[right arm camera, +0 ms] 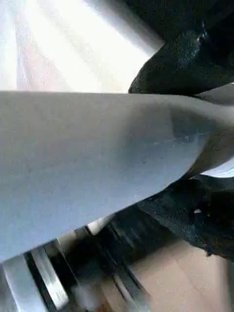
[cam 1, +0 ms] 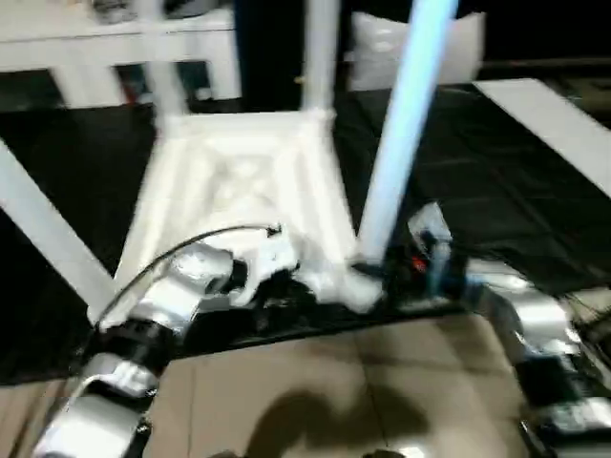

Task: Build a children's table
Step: Rotate leg to tighten

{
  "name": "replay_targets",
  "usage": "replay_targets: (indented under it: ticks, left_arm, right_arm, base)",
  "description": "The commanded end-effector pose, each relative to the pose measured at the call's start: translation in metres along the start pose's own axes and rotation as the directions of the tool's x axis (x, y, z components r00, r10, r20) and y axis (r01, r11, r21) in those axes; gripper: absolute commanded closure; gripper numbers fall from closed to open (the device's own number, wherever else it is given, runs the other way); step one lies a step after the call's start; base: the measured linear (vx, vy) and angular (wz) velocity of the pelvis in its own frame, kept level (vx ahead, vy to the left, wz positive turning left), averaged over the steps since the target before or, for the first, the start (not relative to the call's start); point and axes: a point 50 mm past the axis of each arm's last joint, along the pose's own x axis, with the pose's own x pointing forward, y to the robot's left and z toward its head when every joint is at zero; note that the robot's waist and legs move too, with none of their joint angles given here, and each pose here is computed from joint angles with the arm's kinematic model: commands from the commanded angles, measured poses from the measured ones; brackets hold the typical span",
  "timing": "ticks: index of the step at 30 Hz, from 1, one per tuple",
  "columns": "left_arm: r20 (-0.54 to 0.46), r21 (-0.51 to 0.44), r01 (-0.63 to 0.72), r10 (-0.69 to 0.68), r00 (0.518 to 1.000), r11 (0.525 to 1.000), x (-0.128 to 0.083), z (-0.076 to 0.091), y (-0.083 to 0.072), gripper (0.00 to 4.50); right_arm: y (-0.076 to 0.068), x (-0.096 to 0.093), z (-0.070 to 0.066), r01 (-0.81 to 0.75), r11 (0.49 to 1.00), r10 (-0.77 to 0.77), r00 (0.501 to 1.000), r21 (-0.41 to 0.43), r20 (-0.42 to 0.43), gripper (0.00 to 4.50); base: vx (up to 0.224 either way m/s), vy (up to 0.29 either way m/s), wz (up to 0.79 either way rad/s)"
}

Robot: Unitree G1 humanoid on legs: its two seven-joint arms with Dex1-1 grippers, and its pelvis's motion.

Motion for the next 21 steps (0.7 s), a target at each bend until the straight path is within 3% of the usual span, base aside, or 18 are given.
replay_targets:
  ticks: [1, 5, 8, 9, 10, 17, 21]
  left_arm:
    - [0.101, 0.017, 0.060, -0.061, 0.993, 0.998, 0.030, 0.029, -0.017, 4.50]
    - [0.104, -0.055, -0.129, 0.135, 0.985, 0.990, 0.041, 0.042, -0.005, 4.50]
    - [0.086, -0.063, -0.184, 0.189, 0.978, 0.981, 0.043, 0.046, -0.001, 4.50]
    - [0.082, -0.056, -0.193, 0.197, 0.977, 0.980, 0.042, 0.047, 0.000, 4.50]
    - [0.078, -0.049, -0.200, 0.203, 0.976, 0.979, 0.041, 0.047, 0.001, 4.50]
    - [0.035, 0.027, -0.193, 0.192, 0.981, 0.981, 0.027, 0.031, 0.006, 4.50]
    - [0.006, 0.047, -0.175, 0.175, 0.985, 0.983, 0.022, 0.023, 0.007, 4.50]
  right_arm:
    - [0.001, 0.021, 0.000, 0.128, 0.991, -0.127, 0.992, 0.047, -0.011, 2.43]
    - [0.001, 0.043, 0.001, 0.298, 0.954, -0.298, 0.955, 0.046, 0.000, 2.43]
    - [0.003, 0.049, 0.004, 0.315, 0.948, -0.317, 0.948, 0.050, 0.036, 2.43]
    - [0.003, 0.049, 0.006, 0.307, 0.950, -0.309, 0.950, 0.051, 0.050, 1.90]
    - [0.003, 0.049, 0.007, 0.303, 0.952, -0.306, 0.950, 0.046, 0.058, 1.78]
    - [-0.003, 0.028, 0.008, 0.217, 0.976, -0.215, 0.970, -0.001, 0.117, 1.12]
    - [-0.003, 0.017, 0.005, 0.149, 0.988, -0.144, 0.984, -0.042, 0.109, 0.81]
  base:
    - [0.000, 0.000, 0.00]
    - [0.000, 0.000, 0.00]
    - [0.000, 0.000, 0.00]
    - [0.000, 0.000, 0.00]
    - [0.000, 0.000, 0.00]
    - [0.000, 0.000, 0.00]
    - [0.000, 0.000, 0.00]
